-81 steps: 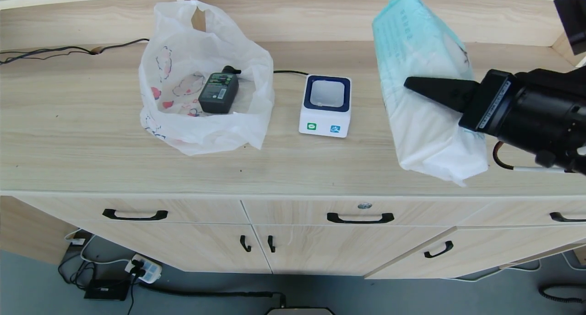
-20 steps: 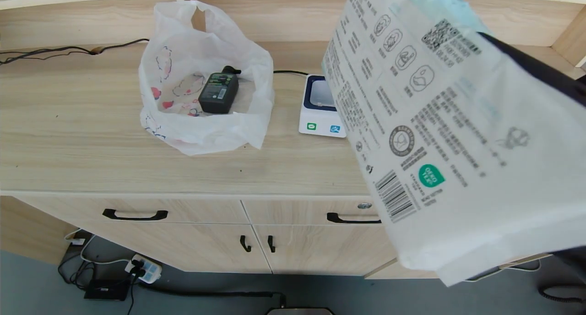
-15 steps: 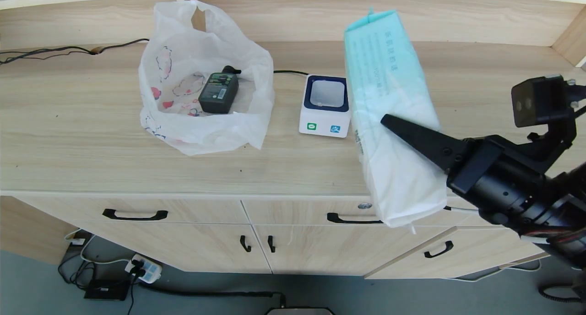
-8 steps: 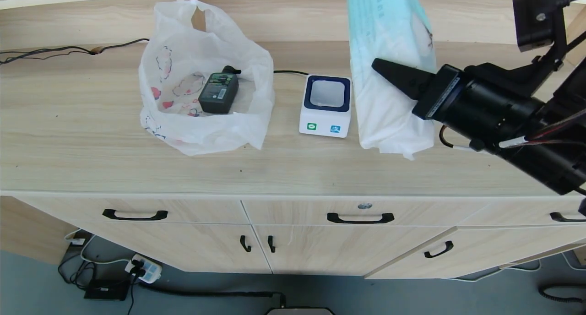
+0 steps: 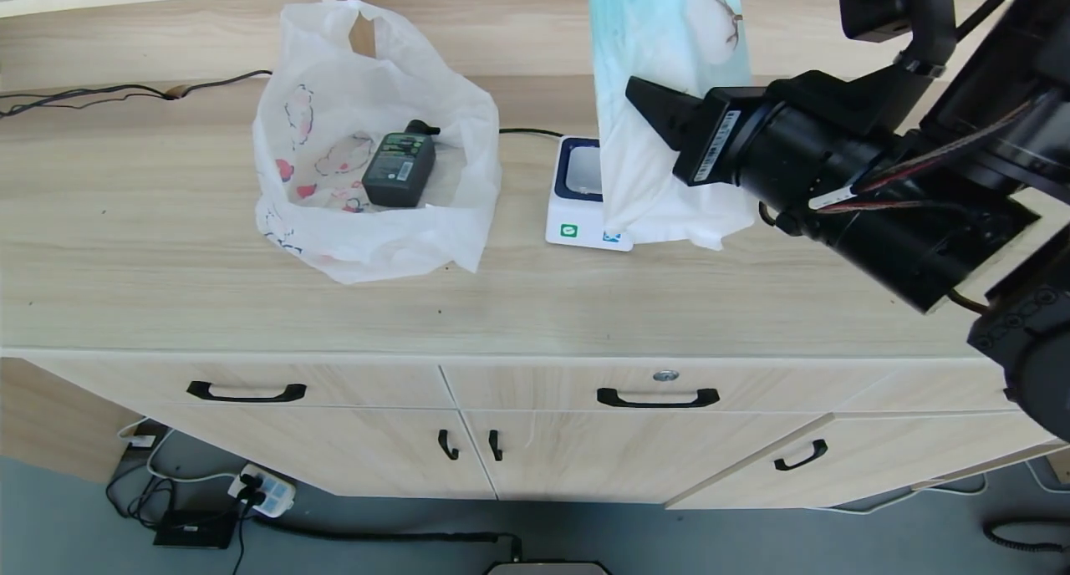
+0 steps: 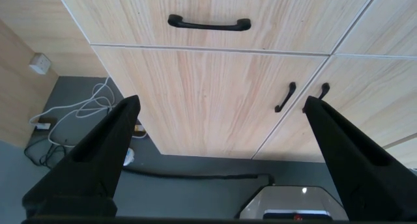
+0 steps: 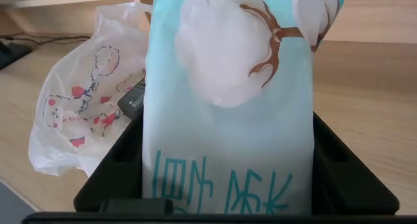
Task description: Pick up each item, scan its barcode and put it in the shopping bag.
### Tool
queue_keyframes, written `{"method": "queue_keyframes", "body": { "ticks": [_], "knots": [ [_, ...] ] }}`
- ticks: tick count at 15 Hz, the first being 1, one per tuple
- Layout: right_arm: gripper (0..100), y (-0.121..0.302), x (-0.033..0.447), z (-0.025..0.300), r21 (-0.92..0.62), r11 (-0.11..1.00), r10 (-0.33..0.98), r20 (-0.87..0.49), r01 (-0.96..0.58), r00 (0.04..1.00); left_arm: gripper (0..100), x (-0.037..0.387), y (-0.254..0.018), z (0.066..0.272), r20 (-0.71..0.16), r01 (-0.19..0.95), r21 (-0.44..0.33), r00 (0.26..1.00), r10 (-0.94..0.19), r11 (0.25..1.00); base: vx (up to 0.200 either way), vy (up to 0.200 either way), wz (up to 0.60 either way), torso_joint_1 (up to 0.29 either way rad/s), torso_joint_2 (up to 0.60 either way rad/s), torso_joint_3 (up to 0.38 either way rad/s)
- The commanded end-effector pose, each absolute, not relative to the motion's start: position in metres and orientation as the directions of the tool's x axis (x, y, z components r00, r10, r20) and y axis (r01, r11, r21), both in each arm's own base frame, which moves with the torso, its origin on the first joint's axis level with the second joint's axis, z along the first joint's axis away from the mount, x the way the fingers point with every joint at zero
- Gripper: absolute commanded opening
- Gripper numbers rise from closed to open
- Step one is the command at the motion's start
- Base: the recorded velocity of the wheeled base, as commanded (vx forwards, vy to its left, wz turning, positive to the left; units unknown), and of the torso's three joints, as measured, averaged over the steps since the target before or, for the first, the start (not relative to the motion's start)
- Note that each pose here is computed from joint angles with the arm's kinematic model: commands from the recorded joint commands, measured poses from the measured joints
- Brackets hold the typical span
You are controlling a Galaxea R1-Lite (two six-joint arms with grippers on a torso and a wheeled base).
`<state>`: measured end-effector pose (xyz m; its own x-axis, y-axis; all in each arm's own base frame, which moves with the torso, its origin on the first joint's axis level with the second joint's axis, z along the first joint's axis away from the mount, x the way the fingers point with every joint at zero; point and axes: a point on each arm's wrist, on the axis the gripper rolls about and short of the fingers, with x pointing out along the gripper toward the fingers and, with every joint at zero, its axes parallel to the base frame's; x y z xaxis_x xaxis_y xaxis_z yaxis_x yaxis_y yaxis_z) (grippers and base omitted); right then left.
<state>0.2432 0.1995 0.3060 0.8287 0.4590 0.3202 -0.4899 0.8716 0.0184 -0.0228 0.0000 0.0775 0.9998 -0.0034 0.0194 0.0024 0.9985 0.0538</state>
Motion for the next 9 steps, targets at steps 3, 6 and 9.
{"method": "queue_keyframes", "body": {
  "ticks": [3, 6, 9],
  "knots": [
    [0, 0.236, 0.282, 0.293, 0.024, 0.867, 0.456, 0.362, -0.497, 0.813, 100, -0.023, 0.0, 0.078, 0.02, 0.003, 0.055, 1.0, -0.005, 0.998, 0.0, 0.0, 0.0, 0.0, 0.0, 0.0],
    [0, 0.241, 0.295, 0.292, 0.024, 0.875, 0.438, 0.386, -0.484, 0.812, 100, -0.023, 0.0, 0.078, 0.021, 0.002, 0.055, 1.0, -0.003, 0.998, 0.0, 0.0, 0.0, 0.0, 0.0, 0.0],
    [0, 0.248, 0.303, 0.286, 0.025, 0.874, 0.44, 0.385, -0.486, 0.812, 100, -0.023, 0.0, 0.078, 0.021, 0.002, 0.055, 1.0, -0.003, 0.998, 0.0, 0.0, 0.0, 0.0, 0.0, 0.0]
  ]
}}
